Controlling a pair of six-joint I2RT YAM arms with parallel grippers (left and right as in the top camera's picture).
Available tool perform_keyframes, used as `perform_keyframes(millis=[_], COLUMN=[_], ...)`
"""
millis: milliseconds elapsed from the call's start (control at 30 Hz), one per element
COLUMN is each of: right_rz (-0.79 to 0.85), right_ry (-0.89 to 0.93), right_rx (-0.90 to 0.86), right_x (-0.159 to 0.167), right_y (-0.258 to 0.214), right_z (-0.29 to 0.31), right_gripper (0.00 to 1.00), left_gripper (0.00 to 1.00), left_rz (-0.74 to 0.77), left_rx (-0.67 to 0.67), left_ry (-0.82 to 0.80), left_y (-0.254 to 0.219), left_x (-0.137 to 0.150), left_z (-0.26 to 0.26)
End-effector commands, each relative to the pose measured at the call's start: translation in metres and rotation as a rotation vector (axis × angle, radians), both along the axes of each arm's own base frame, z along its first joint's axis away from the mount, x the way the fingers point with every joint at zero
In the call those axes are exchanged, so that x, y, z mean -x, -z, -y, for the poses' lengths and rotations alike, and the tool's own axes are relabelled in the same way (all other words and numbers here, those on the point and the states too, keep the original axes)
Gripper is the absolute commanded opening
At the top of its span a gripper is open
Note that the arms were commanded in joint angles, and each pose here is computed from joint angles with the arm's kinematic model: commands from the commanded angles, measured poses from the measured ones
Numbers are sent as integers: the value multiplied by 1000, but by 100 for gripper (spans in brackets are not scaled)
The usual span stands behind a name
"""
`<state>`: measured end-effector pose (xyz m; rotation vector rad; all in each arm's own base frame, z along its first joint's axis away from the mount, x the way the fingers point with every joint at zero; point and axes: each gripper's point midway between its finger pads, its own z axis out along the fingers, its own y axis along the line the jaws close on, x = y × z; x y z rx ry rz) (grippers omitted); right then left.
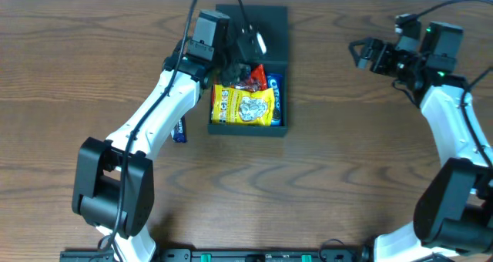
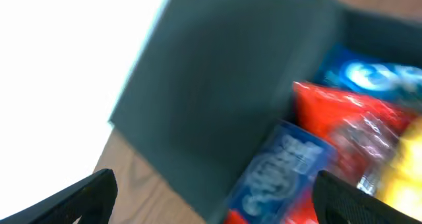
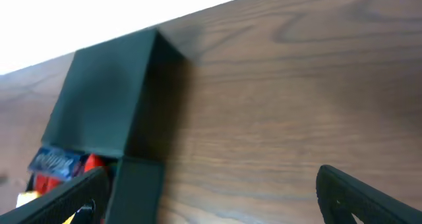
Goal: Pack container
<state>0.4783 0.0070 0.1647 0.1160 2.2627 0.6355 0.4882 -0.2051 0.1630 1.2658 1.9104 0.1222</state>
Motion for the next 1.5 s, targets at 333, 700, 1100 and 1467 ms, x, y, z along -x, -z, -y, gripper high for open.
perform_keyframes(millis=[333,700,1100,1467], right_rz=[313,309,197,124], right_ry=[-665,-948,-1030,-930], right_rx=[207,248,368,344], right_x=[57,108,113,90], right_y=[-26,42,86,57], right_z=[-261,-395,-440,-413], right_gripper=[99,99,99,99], left_gripper=[95,95,95,100], left_rz=[92,91,97,-177], left_rx=[548,534,529,570], left_ry=[-856,-981,-1053,-991], left_y=[-88,-80,-77,-26], left_x=[-36,-29,-22,2], left_z=[-199,-262,-298,-276])
